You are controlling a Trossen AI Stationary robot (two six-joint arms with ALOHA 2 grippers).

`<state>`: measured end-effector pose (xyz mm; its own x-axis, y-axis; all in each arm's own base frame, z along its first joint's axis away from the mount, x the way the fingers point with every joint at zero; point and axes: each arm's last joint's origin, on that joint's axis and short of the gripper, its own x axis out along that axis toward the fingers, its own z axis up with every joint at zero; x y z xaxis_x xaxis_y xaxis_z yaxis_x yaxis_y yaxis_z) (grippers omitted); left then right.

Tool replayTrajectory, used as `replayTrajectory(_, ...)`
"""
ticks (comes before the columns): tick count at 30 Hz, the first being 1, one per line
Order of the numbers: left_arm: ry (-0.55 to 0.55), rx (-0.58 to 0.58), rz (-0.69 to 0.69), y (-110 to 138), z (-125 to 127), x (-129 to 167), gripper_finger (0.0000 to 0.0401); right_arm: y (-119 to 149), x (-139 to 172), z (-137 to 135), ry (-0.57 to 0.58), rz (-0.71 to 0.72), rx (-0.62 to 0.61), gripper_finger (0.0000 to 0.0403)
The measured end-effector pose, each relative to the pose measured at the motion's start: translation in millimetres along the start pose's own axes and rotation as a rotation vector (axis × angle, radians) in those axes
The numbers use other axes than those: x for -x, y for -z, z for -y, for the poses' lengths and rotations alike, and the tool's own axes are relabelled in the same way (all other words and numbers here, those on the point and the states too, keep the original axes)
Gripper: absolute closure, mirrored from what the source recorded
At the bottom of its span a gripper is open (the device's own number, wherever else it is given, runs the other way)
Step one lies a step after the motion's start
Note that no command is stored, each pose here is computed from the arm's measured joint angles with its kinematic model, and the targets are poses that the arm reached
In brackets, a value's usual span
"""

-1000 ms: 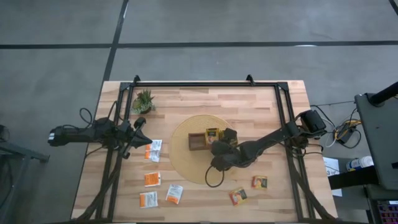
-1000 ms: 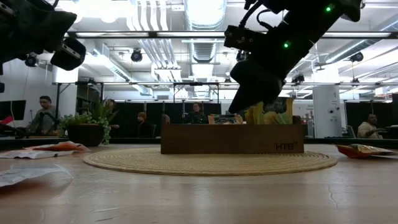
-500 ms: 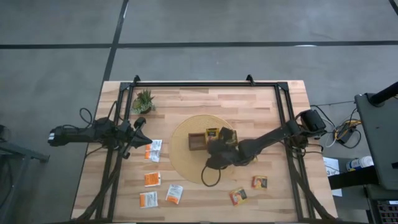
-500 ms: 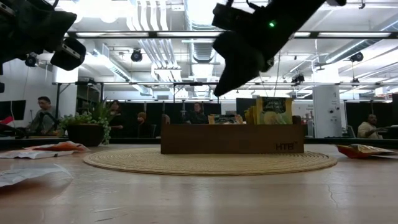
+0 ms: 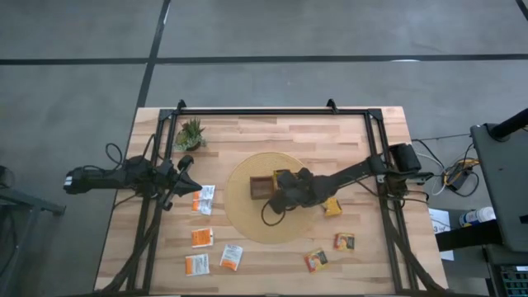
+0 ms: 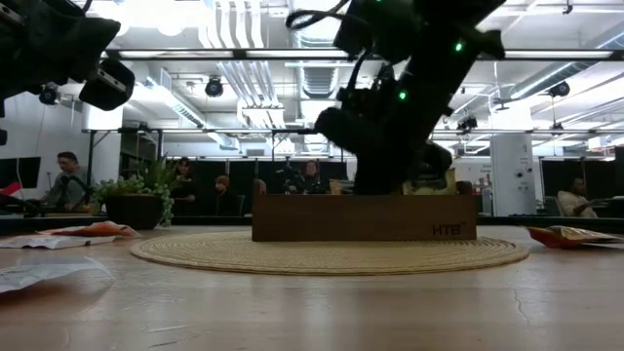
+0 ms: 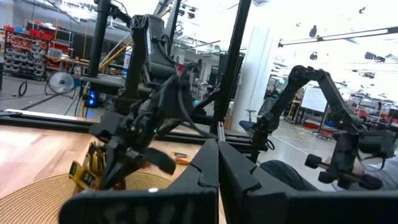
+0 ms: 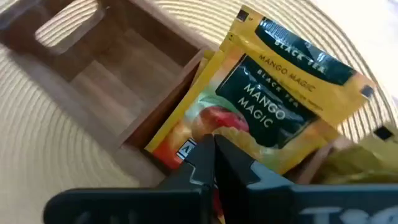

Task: Pick & Place Tea
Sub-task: Put the orange tea bag into the middle of the wooden organizer

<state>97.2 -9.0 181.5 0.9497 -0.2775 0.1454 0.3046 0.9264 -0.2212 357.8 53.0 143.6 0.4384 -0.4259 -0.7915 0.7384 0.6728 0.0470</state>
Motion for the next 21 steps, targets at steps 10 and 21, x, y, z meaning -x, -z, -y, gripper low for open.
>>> replayTrajectory(10,0.000,0.000,-0.001,0.1,0.0,0.0,0.0401,-7.5,-8.9,-5.1,0.090,0.048,0.126,0.0394)
replayTrajectory(21,0.000,0.000,0.000,0.0,0.0,0.0,0.0401,-15.1,15.2,-21.2,0.125,0.075,0.183,0.0394)
